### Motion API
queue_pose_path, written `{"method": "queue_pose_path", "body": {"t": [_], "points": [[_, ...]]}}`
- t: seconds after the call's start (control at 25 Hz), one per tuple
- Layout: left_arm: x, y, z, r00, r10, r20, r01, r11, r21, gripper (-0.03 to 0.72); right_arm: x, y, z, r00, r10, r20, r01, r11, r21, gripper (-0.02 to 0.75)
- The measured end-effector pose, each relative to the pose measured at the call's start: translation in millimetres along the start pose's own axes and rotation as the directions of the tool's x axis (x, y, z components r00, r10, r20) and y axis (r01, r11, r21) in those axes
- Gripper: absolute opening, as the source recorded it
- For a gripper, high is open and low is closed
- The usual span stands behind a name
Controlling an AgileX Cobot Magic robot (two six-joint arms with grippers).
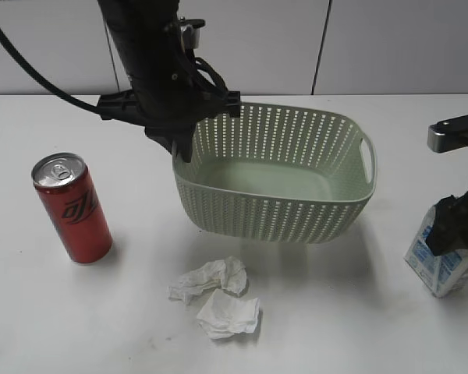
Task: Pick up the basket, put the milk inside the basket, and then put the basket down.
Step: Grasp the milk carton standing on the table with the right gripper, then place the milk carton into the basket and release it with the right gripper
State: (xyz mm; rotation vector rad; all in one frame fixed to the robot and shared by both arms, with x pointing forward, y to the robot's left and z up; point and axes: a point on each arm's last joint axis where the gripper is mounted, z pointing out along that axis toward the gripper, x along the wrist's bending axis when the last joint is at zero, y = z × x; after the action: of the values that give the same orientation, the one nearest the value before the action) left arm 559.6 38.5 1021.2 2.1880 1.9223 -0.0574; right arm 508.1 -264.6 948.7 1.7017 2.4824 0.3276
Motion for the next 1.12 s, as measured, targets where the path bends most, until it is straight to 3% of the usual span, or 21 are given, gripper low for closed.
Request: {"method": "queue_pose_path", "body": {"t": [0.08, 0.24, 0.56, 0.92, 1.12], "points": [[0.0, 0, 0, 1.000, 0.000, 0.000, 0.000, 1.000, 0.000, 0.008, 0, 0, 1, 1.000, 0.000, -0.004, 0.000, 1.000, 0.002, 0.493], [-0.1, 0, 0, 1.000, 0.000, 0.001, 0.000, 1.000, -0.001, 0.008, 1, 2, -2, 1.000, 0.004, -0.018, -0.004, 1.000, 0.017, 0.282], [0.1, 0, 0, 1.000, -0.021, -0.001, 0.021, 1.000, 0.002, 0.008, 1, 16, -29, 0.999, 0.037, -0.034, -0.037, 0.999, 0.005, 0.277], [-3.6, -1, 0, 0.998, -0.042, 0.039, 0.041, 0.999, 0.011, 0.008, 11, 46, -150, 0.998, 0.052, -0.040, -0.060, 0.974, -0.219, 0.277], [-7.6, 1, 0, 0.995, -0.057, 0.084, 0.058, 0.998, -0.007, 0.008, 45, 70, -201, 0.995, -0.064, -0.071, 0.038, 0.947, -0.319, 0.276]]}}
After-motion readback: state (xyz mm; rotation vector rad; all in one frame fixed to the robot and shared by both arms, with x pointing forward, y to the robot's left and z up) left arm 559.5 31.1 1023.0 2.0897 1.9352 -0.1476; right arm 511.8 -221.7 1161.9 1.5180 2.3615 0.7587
